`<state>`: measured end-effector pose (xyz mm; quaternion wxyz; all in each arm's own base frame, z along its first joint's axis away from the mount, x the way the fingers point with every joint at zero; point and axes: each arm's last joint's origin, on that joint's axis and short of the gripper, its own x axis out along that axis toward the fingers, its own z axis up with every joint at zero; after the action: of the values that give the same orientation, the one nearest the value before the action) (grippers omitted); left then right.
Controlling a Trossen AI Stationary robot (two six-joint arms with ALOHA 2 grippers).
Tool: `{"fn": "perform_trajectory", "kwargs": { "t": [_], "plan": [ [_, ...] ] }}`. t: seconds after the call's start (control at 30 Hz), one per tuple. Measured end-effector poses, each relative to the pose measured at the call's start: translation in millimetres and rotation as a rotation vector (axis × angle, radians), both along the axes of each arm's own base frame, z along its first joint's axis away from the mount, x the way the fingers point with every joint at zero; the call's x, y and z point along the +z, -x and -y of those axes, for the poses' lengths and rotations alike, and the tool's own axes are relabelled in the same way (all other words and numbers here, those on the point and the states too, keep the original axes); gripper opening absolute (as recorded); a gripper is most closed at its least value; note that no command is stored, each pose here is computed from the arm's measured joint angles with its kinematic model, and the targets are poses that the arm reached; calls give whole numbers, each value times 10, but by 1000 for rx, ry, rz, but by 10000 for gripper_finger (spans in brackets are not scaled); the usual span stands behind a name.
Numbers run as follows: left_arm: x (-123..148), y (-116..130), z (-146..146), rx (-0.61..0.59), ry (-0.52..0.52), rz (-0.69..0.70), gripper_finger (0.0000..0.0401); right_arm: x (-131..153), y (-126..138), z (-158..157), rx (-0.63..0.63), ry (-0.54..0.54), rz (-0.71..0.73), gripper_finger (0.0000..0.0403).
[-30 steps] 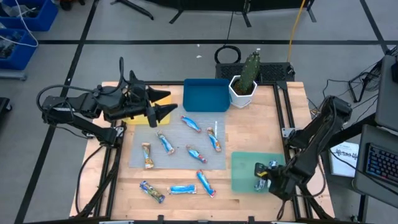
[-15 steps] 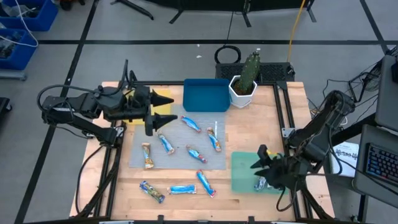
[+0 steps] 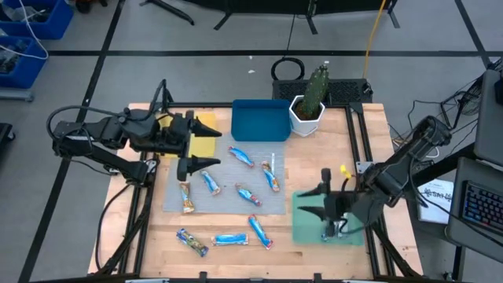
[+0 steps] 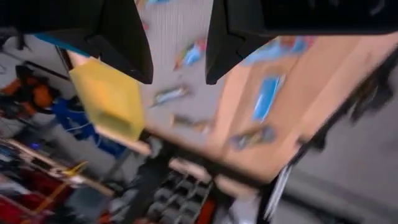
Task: Pick and place Granola Bars by type
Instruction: Put the blue granola bar into the green bin
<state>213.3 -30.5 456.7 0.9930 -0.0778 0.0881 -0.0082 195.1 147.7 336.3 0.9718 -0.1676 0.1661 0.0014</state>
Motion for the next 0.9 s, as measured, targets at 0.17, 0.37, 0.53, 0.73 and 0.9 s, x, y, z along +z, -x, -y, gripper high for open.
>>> {"fn": "perform_trajectory", "kwargs": {
  "t": [0.17,0.37,0.53,0.73,0.9],
  "plan": [
    [-107,29,34,-73,-56,-111,390,169,-141,115,-127,-115,166,142],
    [-211,96,174,-165,-175,-213,390,344,-256,273,-245,-225,333,142],
    [-306,182,314,-242,-268,-308,390,408,-305,365,-285,-264,395,142],
    [-423,251,486,-322,-326,-415,390,416,-334,424,-311,-266,406,142],
    [-537,265,639,-395,-367,-506,390,478,-355,482,-337,-330,470,142]
  ]
}}
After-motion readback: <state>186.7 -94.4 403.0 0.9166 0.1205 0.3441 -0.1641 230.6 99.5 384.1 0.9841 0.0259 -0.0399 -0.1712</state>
